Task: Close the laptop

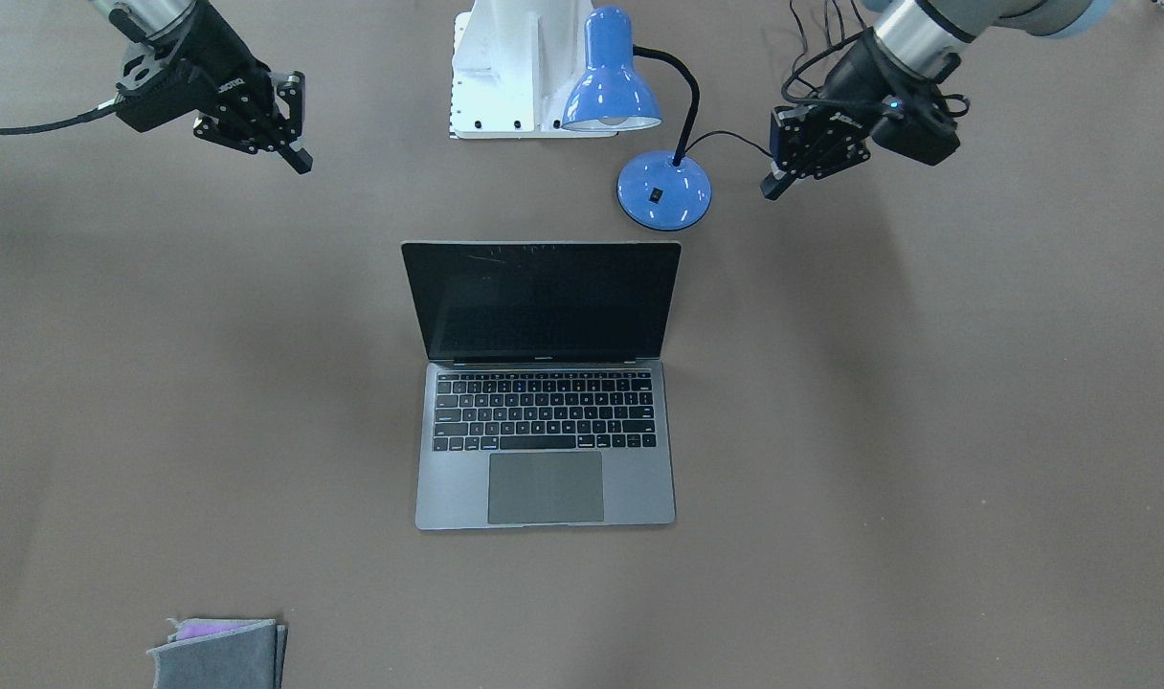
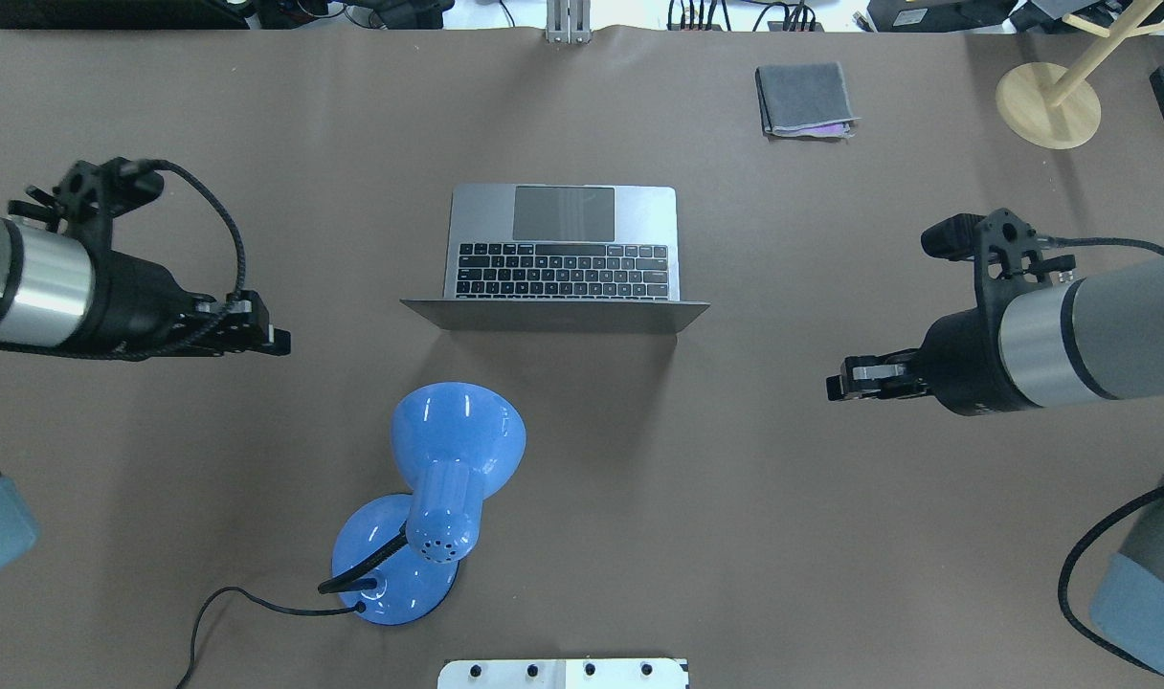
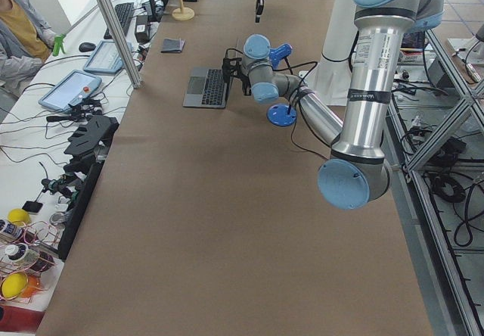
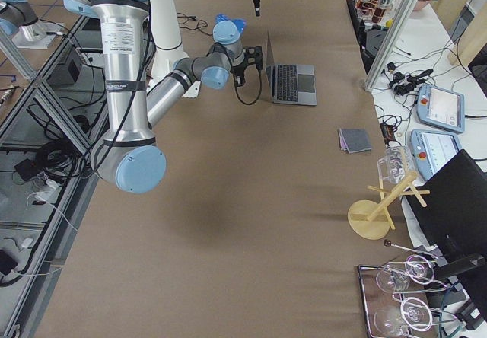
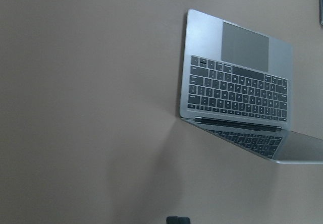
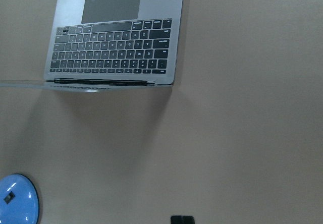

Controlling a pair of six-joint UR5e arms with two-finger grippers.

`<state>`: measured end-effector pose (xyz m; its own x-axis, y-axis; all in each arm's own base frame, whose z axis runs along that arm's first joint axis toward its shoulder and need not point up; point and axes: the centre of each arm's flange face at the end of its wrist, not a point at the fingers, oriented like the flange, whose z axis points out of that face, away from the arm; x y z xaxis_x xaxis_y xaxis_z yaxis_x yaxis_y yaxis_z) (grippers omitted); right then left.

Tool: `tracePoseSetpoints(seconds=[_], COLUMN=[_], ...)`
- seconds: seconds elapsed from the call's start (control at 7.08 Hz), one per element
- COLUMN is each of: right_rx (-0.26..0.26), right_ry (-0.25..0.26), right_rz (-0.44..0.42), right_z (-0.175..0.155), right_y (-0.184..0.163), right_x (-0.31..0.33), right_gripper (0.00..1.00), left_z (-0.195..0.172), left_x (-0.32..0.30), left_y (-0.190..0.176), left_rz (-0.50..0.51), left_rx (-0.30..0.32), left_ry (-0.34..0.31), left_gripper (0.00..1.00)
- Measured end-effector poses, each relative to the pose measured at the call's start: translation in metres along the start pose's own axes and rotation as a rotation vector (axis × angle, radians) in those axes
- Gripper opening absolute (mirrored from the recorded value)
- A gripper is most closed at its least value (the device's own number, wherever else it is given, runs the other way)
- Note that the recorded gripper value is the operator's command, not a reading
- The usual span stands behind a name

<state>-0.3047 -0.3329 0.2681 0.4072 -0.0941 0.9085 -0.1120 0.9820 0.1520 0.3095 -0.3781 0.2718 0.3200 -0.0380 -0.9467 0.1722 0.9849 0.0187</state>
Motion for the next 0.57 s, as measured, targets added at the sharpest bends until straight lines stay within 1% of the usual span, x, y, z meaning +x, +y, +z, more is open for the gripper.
tracePoseSetpoints(seconds=[0.28,0.57], right_rx=[0.020,0.036], right_ry=[-0.018,-0.028], right_rz=[0.004,-0.005], right_z=[0.021,0.040], right_y=[0.012,0.010], right_x=[-0.030,-0.051], right_gripper=[0.00,0.00], left_z=[0.028,0.056], left_x=[0.044,0.089], left_y=[0.016,0.021], left_rz=[-0.003,0.000], left_rx=[0.010,0.033], left_ry=[-0.031,-0.069], left_gripper=[0.00,0.00])
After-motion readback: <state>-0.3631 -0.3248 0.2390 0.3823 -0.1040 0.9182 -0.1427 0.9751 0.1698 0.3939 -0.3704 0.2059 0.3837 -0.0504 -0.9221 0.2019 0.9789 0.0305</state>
